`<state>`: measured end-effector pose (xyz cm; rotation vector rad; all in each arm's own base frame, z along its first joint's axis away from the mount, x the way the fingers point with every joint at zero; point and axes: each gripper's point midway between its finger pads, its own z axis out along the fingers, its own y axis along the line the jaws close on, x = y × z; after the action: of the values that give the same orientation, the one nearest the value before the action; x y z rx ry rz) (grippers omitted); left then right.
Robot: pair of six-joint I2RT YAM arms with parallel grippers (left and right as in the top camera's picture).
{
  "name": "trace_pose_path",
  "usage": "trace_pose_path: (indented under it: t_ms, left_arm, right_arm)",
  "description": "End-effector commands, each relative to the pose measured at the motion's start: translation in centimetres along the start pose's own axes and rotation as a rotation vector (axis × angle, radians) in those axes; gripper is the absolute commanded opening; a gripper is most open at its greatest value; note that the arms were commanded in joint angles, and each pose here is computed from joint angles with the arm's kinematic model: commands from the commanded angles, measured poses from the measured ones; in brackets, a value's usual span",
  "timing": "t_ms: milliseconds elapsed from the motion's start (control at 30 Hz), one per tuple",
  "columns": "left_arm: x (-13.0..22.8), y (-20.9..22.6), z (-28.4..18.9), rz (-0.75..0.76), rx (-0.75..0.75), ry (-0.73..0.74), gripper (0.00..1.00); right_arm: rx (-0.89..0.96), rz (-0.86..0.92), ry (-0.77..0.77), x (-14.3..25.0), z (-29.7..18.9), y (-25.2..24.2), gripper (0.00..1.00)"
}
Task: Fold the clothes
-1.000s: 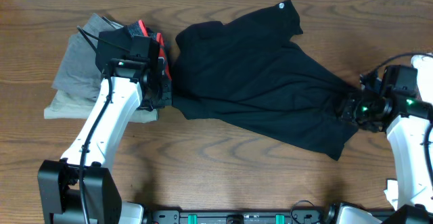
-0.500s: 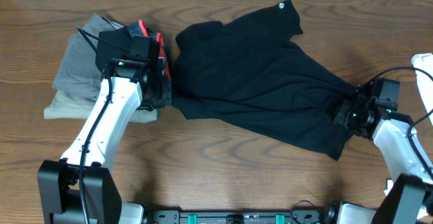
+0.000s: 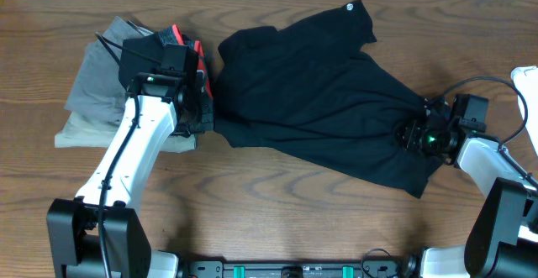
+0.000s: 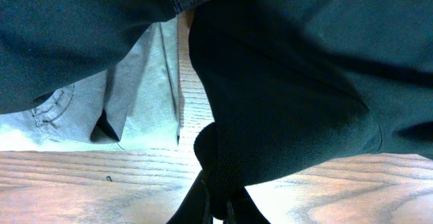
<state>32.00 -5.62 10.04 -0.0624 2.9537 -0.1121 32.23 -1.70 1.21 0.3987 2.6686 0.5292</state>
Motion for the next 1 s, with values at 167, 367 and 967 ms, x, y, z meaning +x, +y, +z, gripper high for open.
trace_pose_path:
  t_ms: [167, 367, 967]
  left_arm:
    - [-0.2, 0.3, -0.3, -0.006, -0.010, -0.015, 0.06]
    - [-0.2, 0.3, -0.3, -0.006, -0.009, -0.016, 0.06]
    - [-0.6, 0.2, -0.3, -0.005, -0.005, -0.032, 0.06]
  right_arm:
    - [-0.193, -0.127, -0.021, -0.3, -0.2, 3.2, 0.31]
    - [-0.152, -0.106, 0.006, 0.3, -0.1, 2.4, 0.34]
    - [-0.243, -0.190, 0.035, 1.4, -0.4, 3.8, 0.36]
